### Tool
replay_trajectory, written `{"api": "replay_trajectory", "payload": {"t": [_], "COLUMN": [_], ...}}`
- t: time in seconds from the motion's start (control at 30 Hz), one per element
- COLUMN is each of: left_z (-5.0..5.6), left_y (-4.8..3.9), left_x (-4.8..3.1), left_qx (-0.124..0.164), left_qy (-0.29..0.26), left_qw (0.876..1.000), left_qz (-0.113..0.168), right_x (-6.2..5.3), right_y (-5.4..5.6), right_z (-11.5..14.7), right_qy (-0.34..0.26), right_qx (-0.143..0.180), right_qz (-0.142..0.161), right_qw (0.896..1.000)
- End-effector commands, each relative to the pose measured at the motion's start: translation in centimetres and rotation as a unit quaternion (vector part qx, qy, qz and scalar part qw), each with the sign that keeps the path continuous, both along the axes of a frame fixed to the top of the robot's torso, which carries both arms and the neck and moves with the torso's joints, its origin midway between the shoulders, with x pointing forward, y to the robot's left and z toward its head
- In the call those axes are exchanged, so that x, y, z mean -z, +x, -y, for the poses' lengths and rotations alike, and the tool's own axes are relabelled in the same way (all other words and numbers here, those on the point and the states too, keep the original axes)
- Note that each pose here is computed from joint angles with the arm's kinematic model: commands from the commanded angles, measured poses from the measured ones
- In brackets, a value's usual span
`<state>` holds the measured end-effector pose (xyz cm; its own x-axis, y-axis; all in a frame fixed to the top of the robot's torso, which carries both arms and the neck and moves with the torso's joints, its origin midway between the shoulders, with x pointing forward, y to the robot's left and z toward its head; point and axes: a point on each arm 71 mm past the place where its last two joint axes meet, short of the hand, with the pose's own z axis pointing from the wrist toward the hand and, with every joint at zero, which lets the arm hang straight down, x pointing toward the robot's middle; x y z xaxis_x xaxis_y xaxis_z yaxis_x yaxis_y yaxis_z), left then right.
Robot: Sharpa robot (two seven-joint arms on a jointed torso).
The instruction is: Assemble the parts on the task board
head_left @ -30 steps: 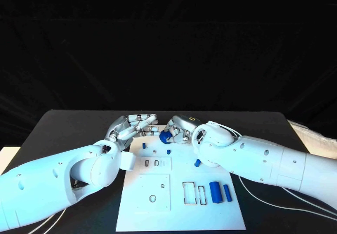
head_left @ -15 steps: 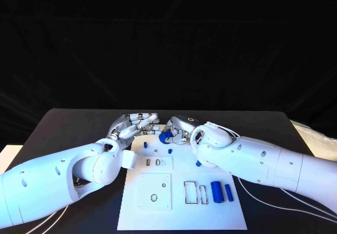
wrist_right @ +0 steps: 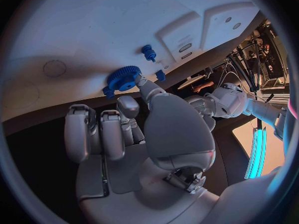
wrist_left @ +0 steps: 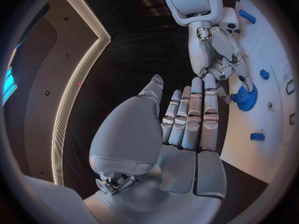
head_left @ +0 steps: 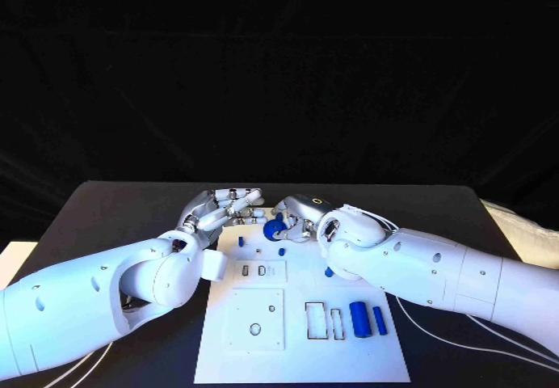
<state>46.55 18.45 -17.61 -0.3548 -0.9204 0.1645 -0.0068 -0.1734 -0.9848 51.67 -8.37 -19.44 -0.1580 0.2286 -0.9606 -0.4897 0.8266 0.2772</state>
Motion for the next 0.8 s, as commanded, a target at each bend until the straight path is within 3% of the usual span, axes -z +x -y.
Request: {"api": "replay_trajectory", "payload": {"t": [0.03, 0.2, 0.4, 0.6, 0.8], "left_z": [0.1, 0.0, -0.4, -0.8, -1.2], "left_y": [-0.03, 0.05, 0.15, 0.2, 0.35], "left_x": [-0.13, -0.1, -0.05, -0.03, 0.04], "left_qx": [0.007, 0.005, 0.001, -0.002, -0.008], "left_qy": [-0.005, -0.004, -0.002, -0.001, 0.001], "left_qw": [1.0, 1.0, 1.0, 1.0, 1.0], "left_qz": [0.002, 0.002, 0.002, 0.003, 0.004], "right_x": [0.0, -0.6, -2.2, -4.0, -4.4], "right_y": [-0.1, -0.5, -1.3, -1.8, -1.7], "right_z": [0.2, 1.0, 3.6, 8.8, 13.8], "right_qy": [0.0, 0.021, 0.063, 0.093, 0.094], "right_qx": [-0.002, 0.0, 0.006, 0.01, -0.002], "right_qz": [0.002, 0.015, 0.029, 0.013, 0.004], "right_qw": [1.0, 1.0, 0.998, 0.995, 0.996]}}
